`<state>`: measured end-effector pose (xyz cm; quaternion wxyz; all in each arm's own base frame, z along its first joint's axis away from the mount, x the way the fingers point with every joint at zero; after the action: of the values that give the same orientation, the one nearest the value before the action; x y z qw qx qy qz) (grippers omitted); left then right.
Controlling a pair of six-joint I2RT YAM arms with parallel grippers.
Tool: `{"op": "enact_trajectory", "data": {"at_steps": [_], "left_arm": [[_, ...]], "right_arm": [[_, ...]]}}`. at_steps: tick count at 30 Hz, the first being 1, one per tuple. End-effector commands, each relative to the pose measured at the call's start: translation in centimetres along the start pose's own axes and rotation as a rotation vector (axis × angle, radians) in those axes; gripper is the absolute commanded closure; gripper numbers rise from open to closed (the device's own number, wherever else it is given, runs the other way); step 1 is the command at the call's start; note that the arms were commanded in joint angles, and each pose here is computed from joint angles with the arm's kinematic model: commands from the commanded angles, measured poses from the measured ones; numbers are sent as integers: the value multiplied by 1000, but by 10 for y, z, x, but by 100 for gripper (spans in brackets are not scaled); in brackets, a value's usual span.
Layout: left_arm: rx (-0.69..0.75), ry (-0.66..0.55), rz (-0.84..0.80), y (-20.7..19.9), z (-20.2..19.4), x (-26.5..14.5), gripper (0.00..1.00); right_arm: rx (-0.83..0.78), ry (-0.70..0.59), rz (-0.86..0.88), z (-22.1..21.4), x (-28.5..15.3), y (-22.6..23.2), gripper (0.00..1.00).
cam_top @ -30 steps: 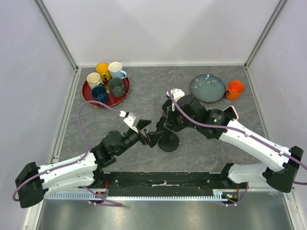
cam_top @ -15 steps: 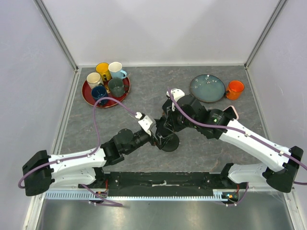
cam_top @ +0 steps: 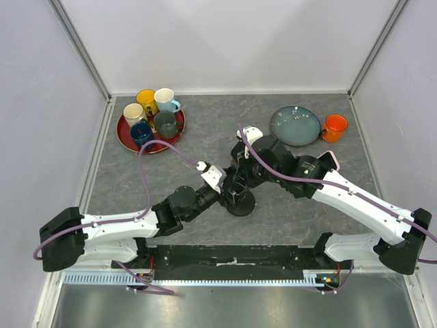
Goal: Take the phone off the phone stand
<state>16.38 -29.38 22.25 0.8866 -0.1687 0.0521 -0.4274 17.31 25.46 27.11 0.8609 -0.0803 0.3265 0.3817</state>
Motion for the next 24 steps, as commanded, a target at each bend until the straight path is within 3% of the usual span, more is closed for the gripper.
{"op": "enact_trajectory", "data": {"at_steps": [1,10,14,24], "left_arm": [[35,-8,34,-3,0,4,9],[75,150,101,3,-36,-7,14],[89,227,78,-3,-47,-12,11],[62,275,118,0,-50,-20,5]], "right_arm": [[28,-162,72,41,-15,15,100],[27,-207,57,53,-29,13,100],[24,-212,47,56,-29,12,100],[28,-227,31,60,-29,10,100]]}}
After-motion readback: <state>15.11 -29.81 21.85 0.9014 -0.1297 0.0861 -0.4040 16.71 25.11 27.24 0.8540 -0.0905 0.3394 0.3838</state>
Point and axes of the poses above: each gripper's point midway between its finger pads, its own x axis out along the fingers, its own y axis along the line the jaws close on, z = x × y, the point moved 5 cm from there along -x, back along the fingers, and after that the axes turned 15 degrees about -x, right-handed, at the moved point
